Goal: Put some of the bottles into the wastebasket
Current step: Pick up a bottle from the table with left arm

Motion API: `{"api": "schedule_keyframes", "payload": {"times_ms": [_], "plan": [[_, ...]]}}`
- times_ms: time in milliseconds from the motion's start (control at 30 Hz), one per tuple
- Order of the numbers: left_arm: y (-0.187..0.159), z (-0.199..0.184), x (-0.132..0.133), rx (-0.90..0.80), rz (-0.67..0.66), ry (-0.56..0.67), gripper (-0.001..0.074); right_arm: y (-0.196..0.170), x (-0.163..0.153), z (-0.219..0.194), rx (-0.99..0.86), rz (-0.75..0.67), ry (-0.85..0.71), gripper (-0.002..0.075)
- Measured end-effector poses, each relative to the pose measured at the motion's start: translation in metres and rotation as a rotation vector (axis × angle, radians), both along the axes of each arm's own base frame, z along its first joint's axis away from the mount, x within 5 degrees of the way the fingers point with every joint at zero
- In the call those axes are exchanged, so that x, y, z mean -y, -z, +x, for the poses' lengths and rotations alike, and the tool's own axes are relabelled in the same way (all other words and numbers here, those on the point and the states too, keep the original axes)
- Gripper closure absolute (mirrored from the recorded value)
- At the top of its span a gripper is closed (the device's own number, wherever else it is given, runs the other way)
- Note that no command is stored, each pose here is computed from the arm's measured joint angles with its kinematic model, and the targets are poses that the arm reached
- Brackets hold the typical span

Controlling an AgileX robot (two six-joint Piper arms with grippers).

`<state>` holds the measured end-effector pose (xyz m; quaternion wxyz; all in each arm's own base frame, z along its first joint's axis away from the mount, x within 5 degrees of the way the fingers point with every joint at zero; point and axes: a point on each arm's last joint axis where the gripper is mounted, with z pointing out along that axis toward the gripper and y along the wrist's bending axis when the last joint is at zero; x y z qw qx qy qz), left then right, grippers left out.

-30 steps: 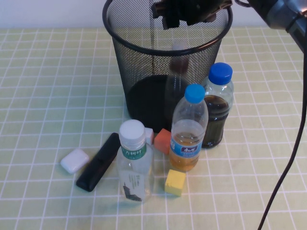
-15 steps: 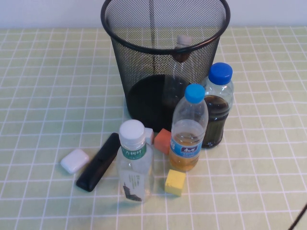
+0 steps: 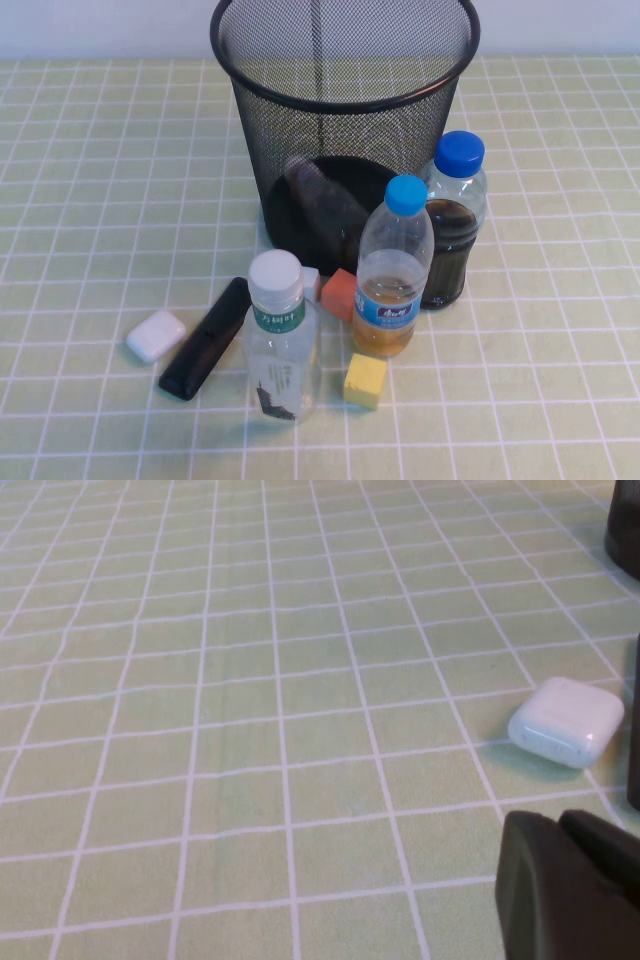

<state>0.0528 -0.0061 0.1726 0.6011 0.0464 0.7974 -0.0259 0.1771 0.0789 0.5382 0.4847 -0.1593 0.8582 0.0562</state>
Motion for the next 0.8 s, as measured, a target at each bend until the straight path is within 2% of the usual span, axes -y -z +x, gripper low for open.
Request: {"api": "schedule_keyframes", "payload": {"times_ms": [233,367,567,667,800], "plan": [[0.000,0.000,0.000,0.000,0.000,0.000,0.0739,0.053,0.024,-0.044,-0.119,-0.047,0.014,0.0733],[0.000,0.000,0.000,0.000,0.000,0.000,0.0739,0.079,0.030,-0.054,-0.173,-0.083,0.018,0.0733],[0.000,0.000,0.000,0.000,0.000,0.000,0.0739,0.100,0.036,-0.054,-0.201,-0.161,0.056,0.0733],[0.000,0.000,0.000,0.000,0.000,0.000,0.0739,0.110,0.040,-0.051,-0.153,-0.169,0.070,0.0733],[0.000,0.000,0.000,0.000,0.000,0.000,0.0739,0.133,0.054,-0.060,0.002,-0.052,0.124,0.0733]]}}
